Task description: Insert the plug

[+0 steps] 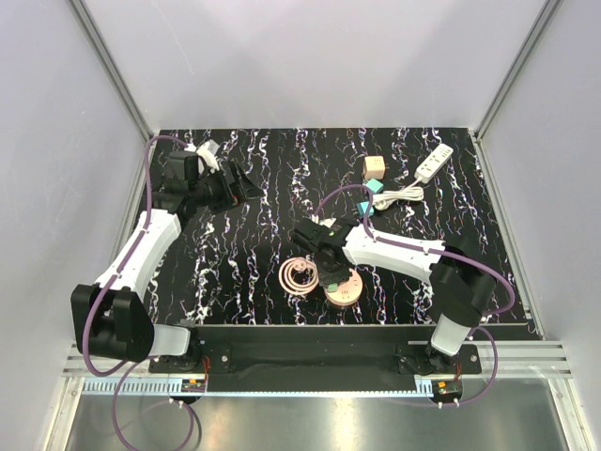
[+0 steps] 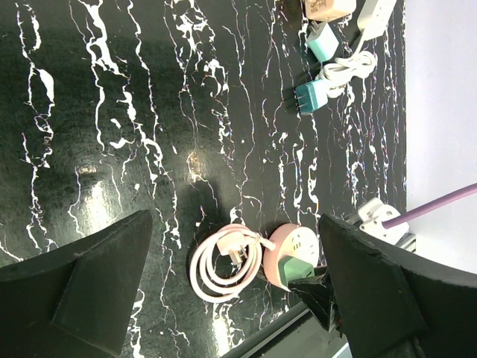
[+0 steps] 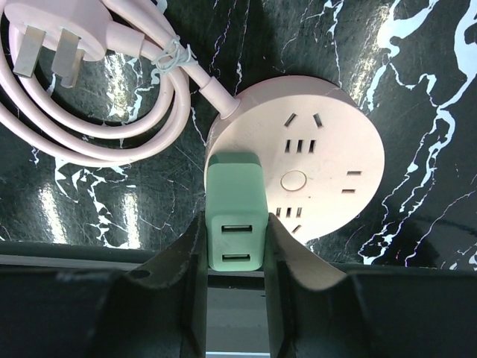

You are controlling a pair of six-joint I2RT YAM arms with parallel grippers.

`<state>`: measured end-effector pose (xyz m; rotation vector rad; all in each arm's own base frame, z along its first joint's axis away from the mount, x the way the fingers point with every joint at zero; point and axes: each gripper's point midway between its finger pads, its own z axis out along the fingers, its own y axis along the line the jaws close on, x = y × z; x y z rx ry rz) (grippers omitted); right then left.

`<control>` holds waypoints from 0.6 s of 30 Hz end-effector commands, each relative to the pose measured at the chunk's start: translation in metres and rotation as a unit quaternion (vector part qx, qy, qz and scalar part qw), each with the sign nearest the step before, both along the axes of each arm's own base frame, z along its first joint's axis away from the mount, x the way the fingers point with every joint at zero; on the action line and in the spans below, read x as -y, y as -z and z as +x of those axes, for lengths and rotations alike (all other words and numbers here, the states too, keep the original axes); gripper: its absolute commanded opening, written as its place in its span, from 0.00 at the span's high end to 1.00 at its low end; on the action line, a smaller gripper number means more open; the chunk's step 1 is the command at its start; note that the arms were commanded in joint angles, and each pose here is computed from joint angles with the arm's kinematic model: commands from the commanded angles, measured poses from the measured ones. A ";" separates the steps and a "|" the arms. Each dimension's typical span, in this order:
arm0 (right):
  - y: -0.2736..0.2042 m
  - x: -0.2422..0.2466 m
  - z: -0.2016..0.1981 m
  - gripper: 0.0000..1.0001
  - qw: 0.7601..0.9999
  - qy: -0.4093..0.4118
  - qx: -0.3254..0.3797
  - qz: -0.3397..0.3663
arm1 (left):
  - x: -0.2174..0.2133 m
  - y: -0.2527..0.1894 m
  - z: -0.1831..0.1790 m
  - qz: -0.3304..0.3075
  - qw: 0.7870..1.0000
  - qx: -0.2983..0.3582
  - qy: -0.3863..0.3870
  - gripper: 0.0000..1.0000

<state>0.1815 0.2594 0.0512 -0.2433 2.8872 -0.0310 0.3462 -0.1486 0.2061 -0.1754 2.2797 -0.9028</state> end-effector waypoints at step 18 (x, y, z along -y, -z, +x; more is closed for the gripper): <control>-0.001 -0.018 0.003 0.48 0.999 -0.031 0.003 0.015 | -0.004 -0.011 0.005 -0.009 1.000 0.024 -0.006 0.01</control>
